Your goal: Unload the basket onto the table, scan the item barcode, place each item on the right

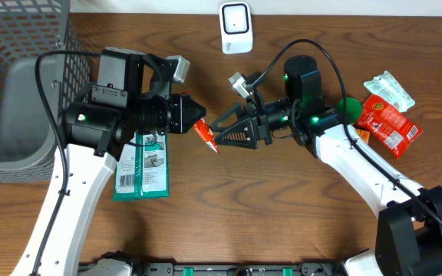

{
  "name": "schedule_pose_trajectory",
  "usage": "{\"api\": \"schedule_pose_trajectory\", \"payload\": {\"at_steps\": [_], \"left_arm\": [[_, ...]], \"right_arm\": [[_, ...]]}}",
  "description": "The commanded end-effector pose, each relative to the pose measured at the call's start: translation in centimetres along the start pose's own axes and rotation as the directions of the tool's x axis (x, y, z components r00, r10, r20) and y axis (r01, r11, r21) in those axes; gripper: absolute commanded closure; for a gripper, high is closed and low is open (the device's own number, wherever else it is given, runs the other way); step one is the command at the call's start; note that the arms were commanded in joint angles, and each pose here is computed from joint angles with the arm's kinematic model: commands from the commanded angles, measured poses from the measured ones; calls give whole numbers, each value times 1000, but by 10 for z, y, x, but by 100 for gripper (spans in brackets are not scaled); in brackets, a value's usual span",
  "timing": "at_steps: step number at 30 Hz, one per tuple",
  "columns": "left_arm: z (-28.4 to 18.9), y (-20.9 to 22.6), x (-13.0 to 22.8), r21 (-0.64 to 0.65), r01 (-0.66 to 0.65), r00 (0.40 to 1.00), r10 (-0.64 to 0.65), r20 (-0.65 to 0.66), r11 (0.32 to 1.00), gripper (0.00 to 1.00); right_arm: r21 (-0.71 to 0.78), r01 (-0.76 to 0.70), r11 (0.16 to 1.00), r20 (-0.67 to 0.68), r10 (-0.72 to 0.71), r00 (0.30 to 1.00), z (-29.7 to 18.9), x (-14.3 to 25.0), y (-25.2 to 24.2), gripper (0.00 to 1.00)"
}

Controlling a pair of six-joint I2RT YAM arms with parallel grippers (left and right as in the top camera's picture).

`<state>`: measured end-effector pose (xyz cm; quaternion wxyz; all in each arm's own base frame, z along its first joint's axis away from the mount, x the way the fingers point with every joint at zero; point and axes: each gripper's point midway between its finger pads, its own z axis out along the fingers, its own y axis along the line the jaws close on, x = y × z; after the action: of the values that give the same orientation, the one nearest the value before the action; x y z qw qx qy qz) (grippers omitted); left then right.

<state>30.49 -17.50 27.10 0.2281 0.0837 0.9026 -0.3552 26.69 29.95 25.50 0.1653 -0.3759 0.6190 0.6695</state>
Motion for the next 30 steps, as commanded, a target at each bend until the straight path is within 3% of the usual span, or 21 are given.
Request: {"api": "schedule_pose_trajectory", "payload": {"at_steps": [1,7,10,14,21,24,30], "left_arm": [[-3,19,-5,-120,120,993,-116,35,986,93],[6,48,20,-290,216,972,-234,-27,932,92],[24,59,39,-376,218,956,-275,-104,901,93],[57,74,57,-461,182,933,-301,-198,869,93],[129,88,80,-513,114,903,-304,-305,851,93],[154,96,85,-542,108,903,-310,-296,833,93],[192,106,94,-564,74,909,-289,-302,823,93]], "right_arm": [[79,10,997,32,-13,999,-8,-5,-10,32],[355,-113,928,67,95,993,-34,15,-63,29],[586,-179,791,48,187,981,-58,45,-101,27],[785,-225,576,47,308,950,-92,80,-129,27],[934,-192,303,48,425,904,-137,119,-142,28],[950,-175,260,49,430,902,-145,121,-144,28],[950,-174,258,47,433,900,-145,123,-143,28]]}}
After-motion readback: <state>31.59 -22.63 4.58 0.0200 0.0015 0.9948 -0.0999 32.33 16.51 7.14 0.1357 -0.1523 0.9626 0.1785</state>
